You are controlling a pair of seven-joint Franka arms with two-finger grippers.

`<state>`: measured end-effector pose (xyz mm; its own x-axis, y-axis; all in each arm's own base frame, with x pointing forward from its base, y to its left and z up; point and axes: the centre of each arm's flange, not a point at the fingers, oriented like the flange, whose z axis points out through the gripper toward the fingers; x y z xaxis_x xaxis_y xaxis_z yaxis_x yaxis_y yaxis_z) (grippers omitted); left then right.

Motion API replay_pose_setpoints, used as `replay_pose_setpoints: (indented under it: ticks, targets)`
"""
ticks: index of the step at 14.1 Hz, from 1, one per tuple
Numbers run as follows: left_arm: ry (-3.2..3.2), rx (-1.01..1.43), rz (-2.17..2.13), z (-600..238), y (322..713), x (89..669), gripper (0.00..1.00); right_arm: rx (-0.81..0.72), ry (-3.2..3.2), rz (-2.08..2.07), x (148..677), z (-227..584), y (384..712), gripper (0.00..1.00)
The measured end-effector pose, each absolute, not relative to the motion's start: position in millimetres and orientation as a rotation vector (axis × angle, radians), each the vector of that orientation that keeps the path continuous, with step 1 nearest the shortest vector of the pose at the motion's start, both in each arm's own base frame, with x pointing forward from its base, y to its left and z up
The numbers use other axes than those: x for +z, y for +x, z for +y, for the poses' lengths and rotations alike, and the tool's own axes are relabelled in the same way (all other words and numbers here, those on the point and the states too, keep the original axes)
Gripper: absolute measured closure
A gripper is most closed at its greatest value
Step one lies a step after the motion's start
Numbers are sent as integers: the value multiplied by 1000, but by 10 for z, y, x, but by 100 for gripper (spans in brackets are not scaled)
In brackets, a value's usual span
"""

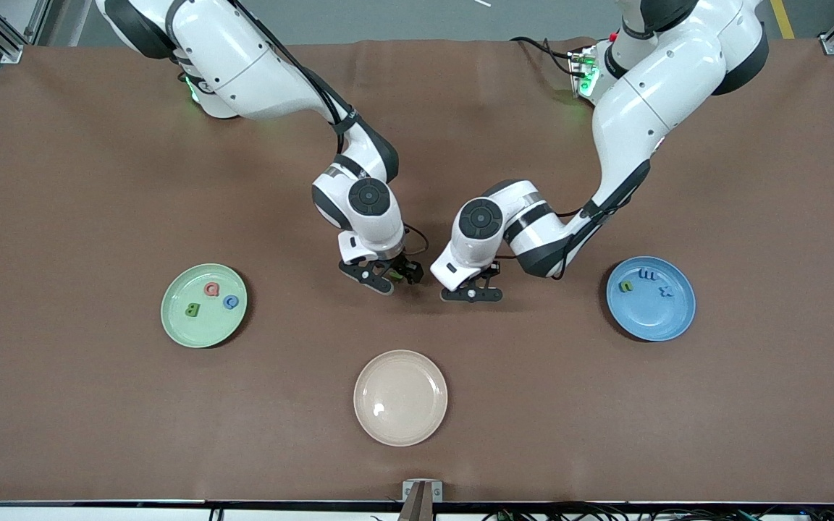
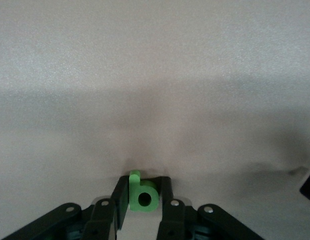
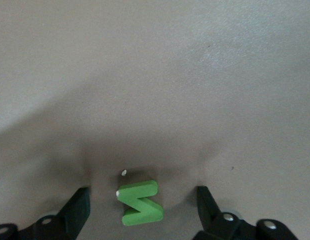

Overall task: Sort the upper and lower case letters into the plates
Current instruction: 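Place the b in the blue plate while the right gripper places the Z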

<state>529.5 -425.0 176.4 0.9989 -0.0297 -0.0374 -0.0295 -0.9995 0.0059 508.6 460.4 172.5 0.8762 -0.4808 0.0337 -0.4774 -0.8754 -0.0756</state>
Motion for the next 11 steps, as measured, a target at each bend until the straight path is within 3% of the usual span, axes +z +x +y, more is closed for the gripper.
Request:
replay_pose_setpoints:
  ticks: [1,5,11]
  targets:
    - [3135,-59,-45,-4249,5298,1766,73,-93,-2989,744,1734,4612,5085,21]
    - [3136,-59,-8,-4247,5301,1767,73,-126,-2990,718,1791,4636,5122,63]
    - [3168,-21,46,-4037,5500,1997,73,-147,-2995,738,1815,4361,5376,66]
